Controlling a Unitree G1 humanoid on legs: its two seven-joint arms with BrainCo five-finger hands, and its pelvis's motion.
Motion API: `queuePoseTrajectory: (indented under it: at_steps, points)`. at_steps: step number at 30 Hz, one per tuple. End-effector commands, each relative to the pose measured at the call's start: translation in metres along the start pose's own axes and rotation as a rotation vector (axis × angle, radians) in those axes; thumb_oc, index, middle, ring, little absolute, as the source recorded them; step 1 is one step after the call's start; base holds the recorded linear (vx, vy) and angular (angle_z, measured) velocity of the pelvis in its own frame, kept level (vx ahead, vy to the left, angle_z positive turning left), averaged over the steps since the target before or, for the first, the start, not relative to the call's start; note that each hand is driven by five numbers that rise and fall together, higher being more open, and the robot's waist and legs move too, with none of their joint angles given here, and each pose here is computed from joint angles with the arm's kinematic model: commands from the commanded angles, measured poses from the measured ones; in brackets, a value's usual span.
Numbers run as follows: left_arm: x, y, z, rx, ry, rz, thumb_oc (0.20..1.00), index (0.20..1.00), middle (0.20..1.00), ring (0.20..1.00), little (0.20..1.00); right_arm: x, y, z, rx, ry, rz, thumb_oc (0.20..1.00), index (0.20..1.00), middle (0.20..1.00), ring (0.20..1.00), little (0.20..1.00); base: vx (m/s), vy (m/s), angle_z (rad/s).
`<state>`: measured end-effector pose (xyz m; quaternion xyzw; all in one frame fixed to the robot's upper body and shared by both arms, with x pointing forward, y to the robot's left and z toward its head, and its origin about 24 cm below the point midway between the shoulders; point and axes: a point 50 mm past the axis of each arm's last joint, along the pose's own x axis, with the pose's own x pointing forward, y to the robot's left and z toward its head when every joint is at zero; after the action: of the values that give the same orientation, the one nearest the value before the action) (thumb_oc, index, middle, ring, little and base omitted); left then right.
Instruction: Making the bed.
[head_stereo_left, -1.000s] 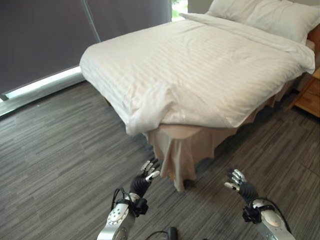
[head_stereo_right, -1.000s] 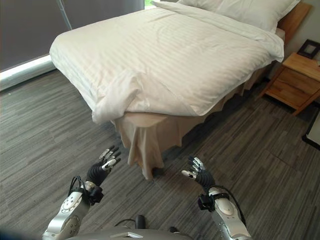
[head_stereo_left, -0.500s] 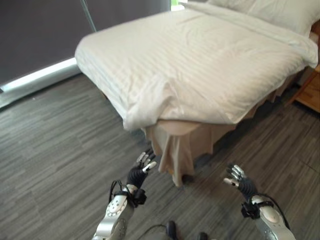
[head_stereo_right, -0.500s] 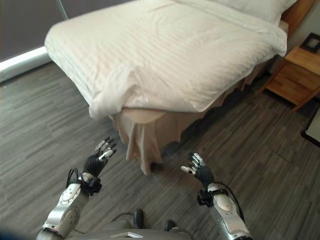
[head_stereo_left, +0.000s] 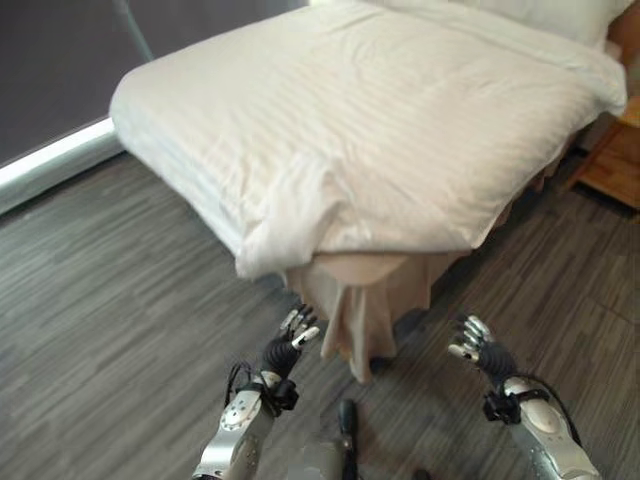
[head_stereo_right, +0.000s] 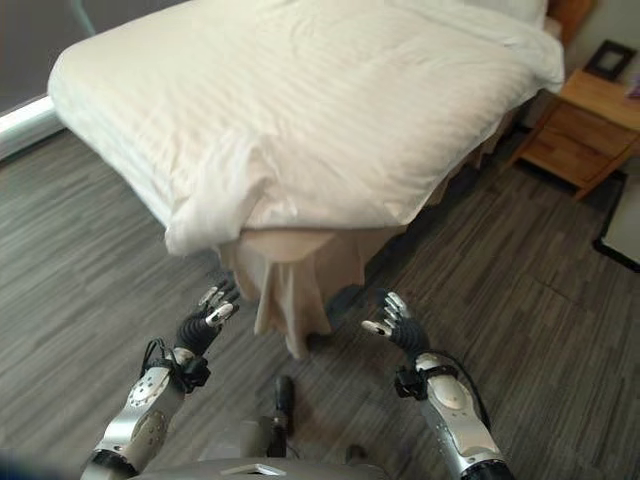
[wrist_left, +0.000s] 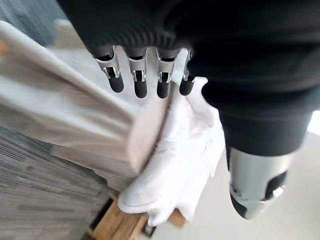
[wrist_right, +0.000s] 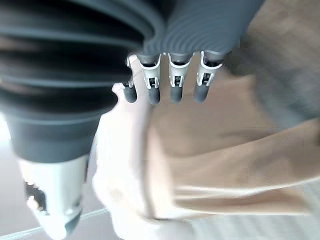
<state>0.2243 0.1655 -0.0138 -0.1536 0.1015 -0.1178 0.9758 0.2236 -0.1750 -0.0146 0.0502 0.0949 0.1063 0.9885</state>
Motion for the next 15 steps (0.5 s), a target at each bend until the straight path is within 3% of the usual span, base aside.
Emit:
queuePoseTrajectory:
  at_steps: [1,10,15]
  points:
    - [-0.001,-0.003,0.024,0.075,-0.097,-0.058,1.000,1.000,1.000,1.000,1.000,0.001,-0.007,0.012,-0.031,-0.067,-0.009,1.000,1.000,1.000,1.000,1.000,0.17,0.199,-0.38]
    - [-0.006,0.004,0.017,0.104,-0.058,-0.061,1.000,1.000,1.000,1.000,1.000,-0.019,-0.038,0.010,-0.081,-0.064,-0.163,1.000,1.000,1.000,1.000,1.000,0.26,-0.011,0.66]
    - [-0.014,0.006,0.007,0.020,-0.037,-0.018,1.000,1.000,1.000,1.000,1.000,-0.015,-0.054,0.037,-0.115,-0.167,-0.221,1.000,1.000,1.000,1.000,1.000,0.20,-0.114,0.45]
